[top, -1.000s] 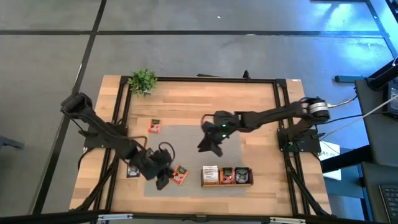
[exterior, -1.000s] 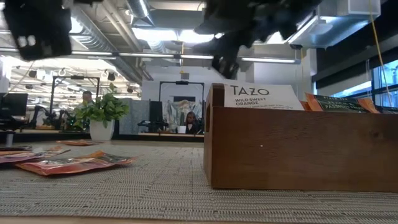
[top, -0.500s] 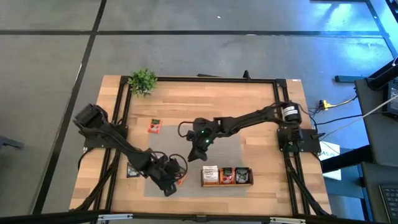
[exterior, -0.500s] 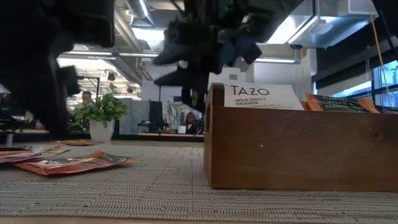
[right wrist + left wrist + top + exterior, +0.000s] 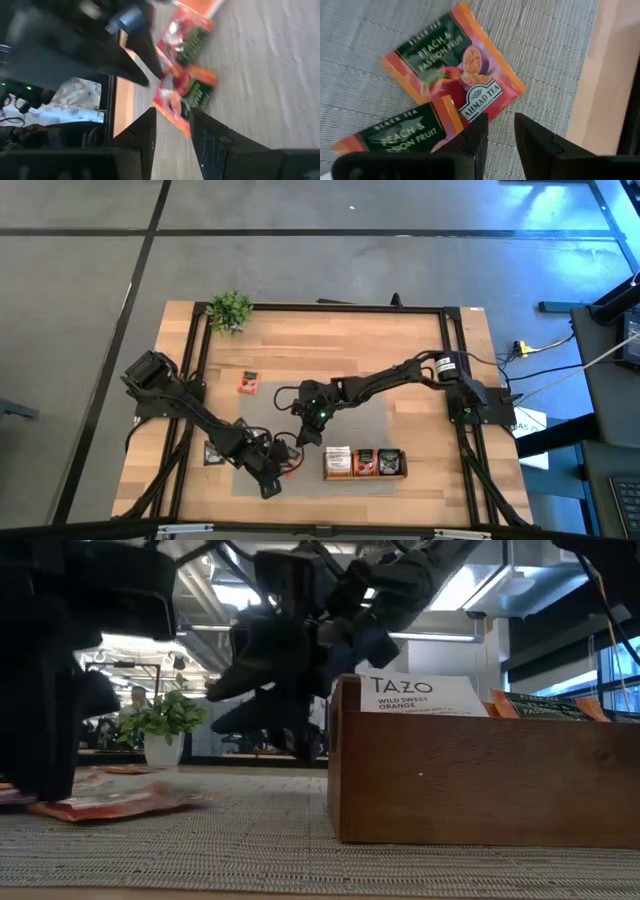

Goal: Pick & Place Tea
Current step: Put the bottom right yellow tea bag into the middle compartment of the wooden organizer

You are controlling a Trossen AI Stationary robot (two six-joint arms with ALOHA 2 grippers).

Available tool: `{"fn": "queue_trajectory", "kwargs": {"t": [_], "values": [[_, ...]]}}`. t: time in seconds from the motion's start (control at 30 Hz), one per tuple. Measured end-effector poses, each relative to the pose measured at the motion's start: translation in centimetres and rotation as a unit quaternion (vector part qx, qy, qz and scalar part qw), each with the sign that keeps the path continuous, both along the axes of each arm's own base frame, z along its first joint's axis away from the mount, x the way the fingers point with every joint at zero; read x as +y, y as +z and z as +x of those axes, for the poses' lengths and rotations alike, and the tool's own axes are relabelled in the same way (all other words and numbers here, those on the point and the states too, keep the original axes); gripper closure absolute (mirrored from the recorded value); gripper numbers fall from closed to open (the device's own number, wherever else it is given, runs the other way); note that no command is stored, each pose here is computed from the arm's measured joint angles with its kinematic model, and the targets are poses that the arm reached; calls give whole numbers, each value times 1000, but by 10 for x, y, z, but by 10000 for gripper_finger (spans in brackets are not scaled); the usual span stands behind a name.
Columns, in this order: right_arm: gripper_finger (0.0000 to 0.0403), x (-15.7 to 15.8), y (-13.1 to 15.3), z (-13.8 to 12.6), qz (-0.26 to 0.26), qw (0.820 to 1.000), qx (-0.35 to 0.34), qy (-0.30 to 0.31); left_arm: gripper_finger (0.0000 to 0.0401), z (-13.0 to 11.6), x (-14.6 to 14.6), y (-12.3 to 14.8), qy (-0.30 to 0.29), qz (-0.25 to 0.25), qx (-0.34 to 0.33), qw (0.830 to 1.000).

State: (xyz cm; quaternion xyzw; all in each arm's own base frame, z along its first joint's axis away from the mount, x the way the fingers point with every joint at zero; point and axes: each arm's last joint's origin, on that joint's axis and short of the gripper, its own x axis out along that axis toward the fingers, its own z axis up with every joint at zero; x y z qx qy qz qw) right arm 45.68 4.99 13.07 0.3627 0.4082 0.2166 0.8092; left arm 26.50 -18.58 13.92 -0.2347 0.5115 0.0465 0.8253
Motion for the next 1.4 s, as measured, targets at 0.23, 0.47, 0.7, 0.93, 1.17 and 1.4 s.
{"fn": "queue_trajectory", "kwargs": {"t": [0.23, 0.47, 0.7, 0.93, 1.17, 1.4], "values": [[283, 11, -3, 5, -1, 1000, 13, 11, 311, 3, 1, -10, 19, 3, 11, 1000], [283, 12, -20, 3, 9, 998, 68, 0, 311, 8, 6, -10, 37, 14, 0, 999], [283, 12, -22, 3, 10, 997, 72, -1, 311, 9, 9, -11, 41, 12, 2, 999], [283, 12, -22, 3, 18, 996, 88, -19, 311, 9, 10, -11, 47, 14, 2, 999], [283, 15, -24, 0, 10, 994, 104, -20, 311, 10, 11, -12, 66, 24, -6, 998], [283, 15, -25, 0, 6, 993, 110, -32, 311, 10, 11, -12, 62, 19, -1, 998]]}}
